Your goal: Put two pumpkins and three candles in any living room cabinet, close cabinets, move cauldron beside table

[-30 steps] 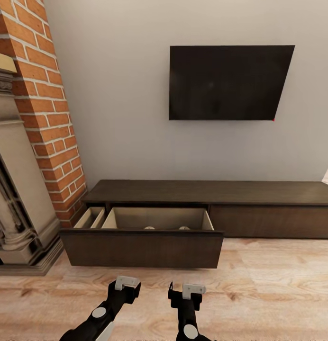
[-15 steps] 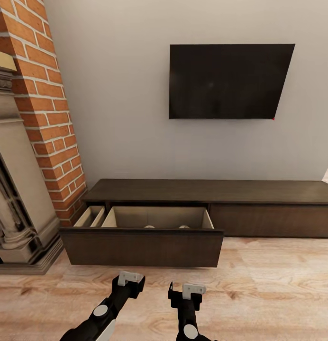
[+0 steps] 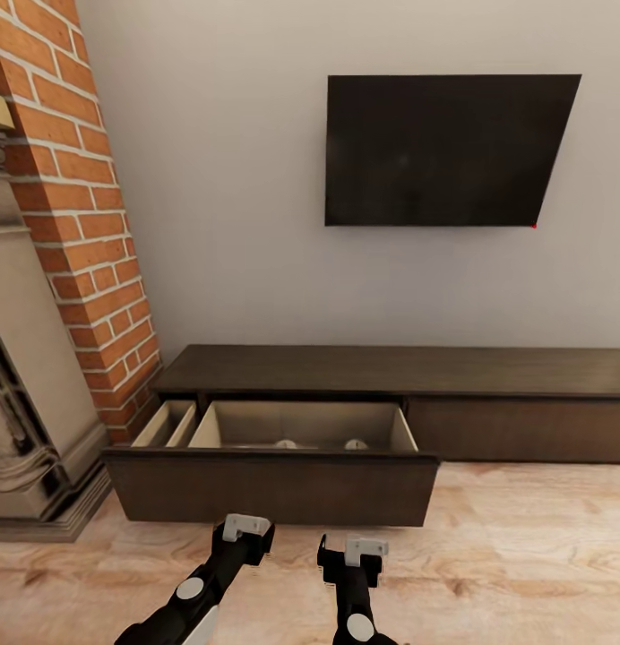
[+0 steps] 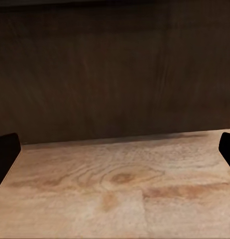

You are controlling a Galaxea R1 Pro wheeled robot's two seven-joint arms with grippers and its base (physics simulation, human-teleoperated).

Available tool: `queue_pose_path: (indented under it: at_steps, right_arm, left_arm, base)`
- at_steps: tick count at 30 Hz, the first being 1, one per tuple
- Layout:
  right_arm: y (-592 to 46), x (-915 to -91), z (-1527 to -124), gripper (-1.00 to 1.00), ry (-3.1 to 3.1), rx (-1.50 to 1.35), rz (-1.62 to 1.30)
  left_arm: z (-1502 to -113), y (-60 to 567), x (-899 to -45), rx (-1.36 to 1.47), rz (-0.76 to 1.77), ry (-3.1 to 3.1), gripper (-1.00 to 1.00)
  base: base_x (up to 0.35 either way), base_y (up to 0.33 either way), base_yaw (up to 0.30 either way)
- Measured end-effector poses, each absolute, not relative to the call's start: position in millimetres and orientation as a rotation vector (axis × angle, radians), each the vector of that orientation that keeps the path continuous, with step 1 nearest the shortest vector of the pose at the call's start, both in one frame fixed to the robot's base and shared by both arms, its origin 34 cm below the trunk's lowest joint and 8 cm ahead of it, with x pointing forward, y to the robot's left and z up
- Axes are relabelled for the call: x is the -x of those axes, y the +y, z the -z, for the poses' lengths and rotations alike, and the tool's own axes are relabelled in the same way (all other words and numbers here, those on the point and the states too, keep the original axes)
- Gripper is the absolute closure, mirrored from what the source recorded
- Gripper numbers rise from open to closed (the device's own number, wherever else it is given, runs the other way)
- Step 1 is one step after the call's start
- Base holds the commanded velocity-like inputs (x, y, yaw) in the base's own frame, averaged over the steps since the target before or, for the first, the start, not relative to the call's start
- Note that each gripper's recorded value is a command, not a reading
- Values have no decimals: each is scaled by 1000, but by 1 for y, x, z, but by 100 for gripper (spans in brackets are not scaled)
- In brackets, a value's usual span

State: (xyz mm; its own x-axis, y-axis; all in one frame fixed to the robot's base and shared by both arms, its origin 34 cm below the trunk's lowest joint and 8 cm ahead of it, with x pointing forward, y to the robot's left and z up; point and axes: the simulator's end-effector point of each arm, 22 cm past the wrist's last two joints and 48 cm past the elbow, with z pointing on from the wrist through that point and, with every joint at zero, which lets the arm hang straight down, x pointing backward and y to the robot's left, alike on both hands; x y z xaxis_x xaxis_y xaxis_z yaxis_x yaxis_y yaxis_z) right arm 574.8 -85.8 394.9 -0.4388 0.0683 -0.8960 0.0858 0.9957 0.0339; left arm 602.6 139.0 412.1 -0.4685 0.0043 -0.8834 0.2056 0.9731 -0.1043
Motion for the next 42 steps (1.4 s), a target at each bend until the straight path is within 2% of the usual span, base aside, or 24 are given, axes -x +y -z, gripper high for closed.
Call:
queue_pose_path:
  at_steps: [11, 42]
  right_arm:
    - [-87, -574, -393, -100, 2030, -110, 24]
    - [-84, -565, -354, -100, 2064, -85, -6]
  left_arm:
    - [-410, 140, -602, -147, 234, 2054, -100]
    - [-366, 144, -590, -134, 220, 2101, -100]
  base:
    - [228, 160, 0]
    - [6, 15, 0]
